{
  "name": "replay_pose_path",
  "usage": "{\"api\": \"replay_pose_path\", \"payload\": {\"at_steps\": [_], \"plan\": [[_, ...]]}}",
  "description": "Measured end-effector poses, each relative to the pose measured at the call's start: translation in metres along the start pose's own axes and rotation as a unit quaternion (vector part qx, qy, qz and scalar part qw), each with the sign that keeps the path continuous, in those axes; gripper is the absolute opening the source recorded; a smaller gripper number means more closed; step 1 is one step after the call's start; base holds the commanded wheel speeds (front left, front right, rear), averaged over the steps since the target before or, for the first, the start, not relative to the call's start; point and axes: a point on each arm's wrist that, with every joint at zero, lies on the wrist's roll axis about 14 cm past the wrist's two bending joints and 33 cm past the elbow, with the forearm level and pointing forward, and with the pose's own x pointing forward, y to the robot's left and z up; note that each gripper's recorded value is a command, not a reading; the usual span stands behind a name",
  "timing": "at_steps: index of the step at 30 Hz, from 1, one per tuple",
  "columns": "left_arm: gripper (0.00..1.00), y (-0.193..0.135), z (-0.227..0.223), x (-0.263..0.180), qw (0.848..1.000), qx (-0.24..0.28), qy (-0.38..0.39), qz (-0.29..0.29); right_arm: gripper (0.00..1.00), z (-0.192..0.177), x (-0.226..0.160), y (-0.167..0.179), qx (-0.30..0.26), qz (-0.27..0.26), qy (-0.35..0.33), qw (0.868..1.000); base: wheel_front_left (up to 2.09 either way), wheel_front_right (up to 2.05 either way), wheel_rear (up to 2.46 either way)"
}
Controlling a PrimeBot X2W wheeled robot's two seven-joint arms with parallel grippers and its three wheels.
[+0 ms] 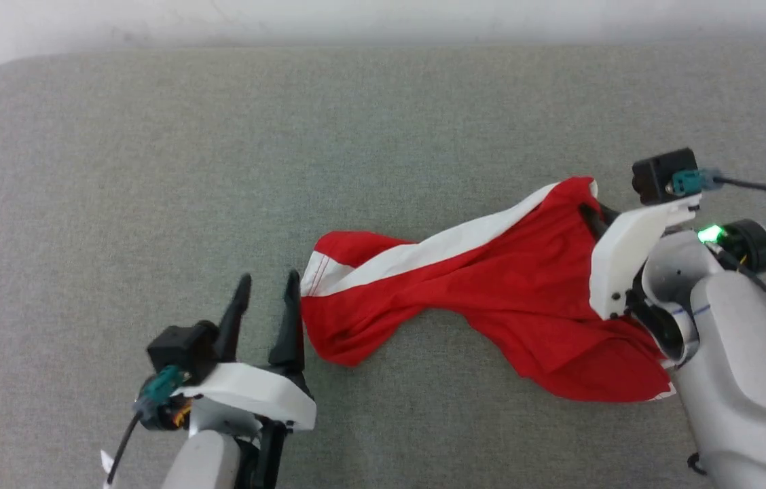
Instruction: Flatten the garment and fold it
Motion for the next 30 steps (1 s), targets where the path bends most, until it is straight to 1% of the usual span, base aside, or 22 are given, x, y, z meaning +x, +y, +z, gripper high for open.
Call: {"api": "replay_pose_path", "payload": {"at_steps": [2,4,7,10,12,17,19,20,21,26,30], "plan": [[1.0,0.0,-0.019,-0.003,0.999,-0.002,0.053,0.003,0.0,-0.001,-0.007,0.001,0.004,0.001,-0.005,1.0,0.0,0.0,0.0],[1.0,-0.003,-0.038,-0.005,0.994,-0.003,0.113,0.001,0.0,-0.001,-0.014,0.002,0.008,0.003,-0.01,1.0,0.0,0.0,0.0],[1.0,-0.012,-0.048,0.002,0.986,0.002,0.168,-0.012,0.0,0.002,-0.021,0.002,0.008,0.001,-0.018,1.0,0.0,0.0,0.0],[1.0,-0.018,-0.046,0.015,0.98,0.018,0.197,-0.025,0.0,0.002,-0.024,0.003,0.008,0.003,-0.018,1.0,0.0,0.0,0.0],[1.0,-0.016,-0.045,0.024,0.976,0.042,0.211,-0.03,0.0,0.002,-0.023,0.005,0.008,0.007,-0.016,1.0,0.0,0.0,0.0],[1.0,-0.003,-0.066,0.031,0.959,0.067,0.276,-0.012,0.0,0.002,-0.022,0.012,0.005,0.017,-0.015,1.0,0.0,0.0,0.0],[1.0,-0.003,-0.072,0.034,0.955,0.069,0.287,-0.013,0.0,0.002,-0.023,0.012,0.008,0.018,-0.015,1.0,0.0,0.0,0.0],[0.36,-0.005,-0.072,0.036,0.956,0.069,0.286,-0.015,0.0,0.001,-0.023,0.011,0.007,0.017,-0.014,1.0,0.0,0.0,0.0],[0.0,-0.006,-0.071,0.039,0.956,0.069,0.284,-0.016,0.0,0.0,-0.023,0.01,0.007,0.017,-0.014,1.0,0.0,0.0,0.0],[0.0,-0.013,-0.067,0.046,0.961,0.062,0.267,-0.026,0.0,-0.002,-0.023,0.005,0.006,0.011,-0.011,1.0,0.0,0.0,0.0],[0.0,-0.02,-0.06,0.046,0.965,0.04,0.255,-0.035,0.0,-0.005,-0.026,0.006,0.01,0.012,-0.009,1.0,0.0,0.0,0.0]]}}
